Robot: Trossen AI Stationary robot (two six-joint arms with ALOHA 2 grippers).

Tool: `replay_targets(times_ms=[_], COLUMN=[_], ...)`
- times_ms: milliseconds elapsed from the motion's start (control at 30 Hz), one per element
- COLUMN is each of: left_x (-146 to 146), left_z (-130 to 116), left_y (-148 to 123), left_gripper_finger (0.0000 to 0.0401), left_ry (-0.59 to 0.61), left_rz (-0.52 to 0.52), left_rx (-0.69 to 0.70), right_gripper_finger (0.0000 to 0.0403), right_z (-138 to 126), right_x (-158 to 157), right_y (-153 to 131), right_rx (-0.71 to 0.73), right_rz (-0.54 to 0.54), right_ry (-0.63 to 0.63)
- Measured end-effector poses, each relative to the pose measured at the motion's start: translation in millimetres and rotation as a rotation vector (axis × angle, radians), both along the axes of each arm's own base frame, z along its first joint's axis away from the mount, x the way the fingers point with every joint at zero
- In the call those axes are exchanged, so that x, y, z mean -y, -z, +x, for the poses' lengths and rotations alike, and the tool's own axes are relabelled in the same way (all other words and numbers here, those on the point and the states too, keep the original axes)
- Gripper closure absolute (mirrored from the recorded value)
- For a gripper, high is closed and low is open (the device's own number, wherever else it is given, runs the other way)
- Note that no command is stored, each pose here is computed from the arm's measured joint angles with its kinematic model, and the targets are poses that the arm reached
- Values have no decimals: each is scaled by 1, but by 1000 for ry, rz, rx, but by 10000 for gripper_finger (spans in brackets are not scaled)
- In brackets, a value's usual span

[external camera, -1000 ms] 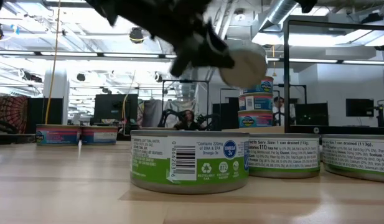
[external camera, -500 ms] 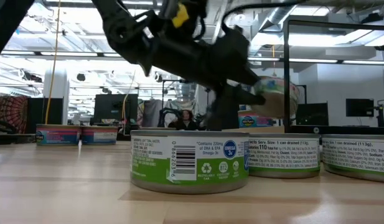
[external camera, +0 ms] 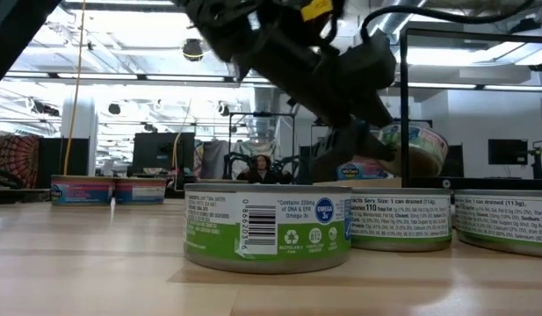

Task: Stack canned seafood by type on shelf
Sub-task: Put the green tuna can on the shelf, then stack the green tuna can on top of the other green tuna can on the shelf

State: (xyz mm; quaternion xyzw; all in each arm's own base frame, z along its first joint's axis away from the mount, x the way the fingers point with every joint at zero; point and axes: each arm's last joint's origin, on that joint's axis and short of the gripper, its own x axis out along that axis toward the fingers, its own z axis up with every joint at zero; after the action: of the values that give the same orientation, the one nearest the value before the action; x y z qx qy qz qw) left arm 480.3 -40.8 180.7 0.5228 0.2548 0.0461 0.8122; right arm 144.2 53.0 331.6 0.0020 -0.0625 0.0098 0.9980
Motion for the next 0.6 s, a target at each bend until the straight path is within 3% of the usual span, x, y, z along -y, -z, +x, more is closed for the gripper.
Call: replay_targets(times_ms=[167, 267, 433, 533, 600], left_x=[3, 5, 7, 13, 21], left_z=[2, -4, -18, -35, -49], left_y=[-12, -21, -34, -48, -62], left_gripper_finger=[147, 143, 142, 142, 142], left_ry=[-73, -119, -166, -206, -237], left_rz=[14, 56, 28, -36, -142], left_rx=[-123, -220, -290, -328, -330], right_gripper_finger=[74, 74, 74, 74, 74], right_z=[0, 0, 0, 0, 0], right_x=[0, 0, 0, 0, 0], right_y=[0, 0, 0, 0, 0], right_rx=[-2, -4, -4, -4, -4], right_rz=[-3, -4, -4, -4, -4], right_ry=[0, 0, 1, 1, 1])
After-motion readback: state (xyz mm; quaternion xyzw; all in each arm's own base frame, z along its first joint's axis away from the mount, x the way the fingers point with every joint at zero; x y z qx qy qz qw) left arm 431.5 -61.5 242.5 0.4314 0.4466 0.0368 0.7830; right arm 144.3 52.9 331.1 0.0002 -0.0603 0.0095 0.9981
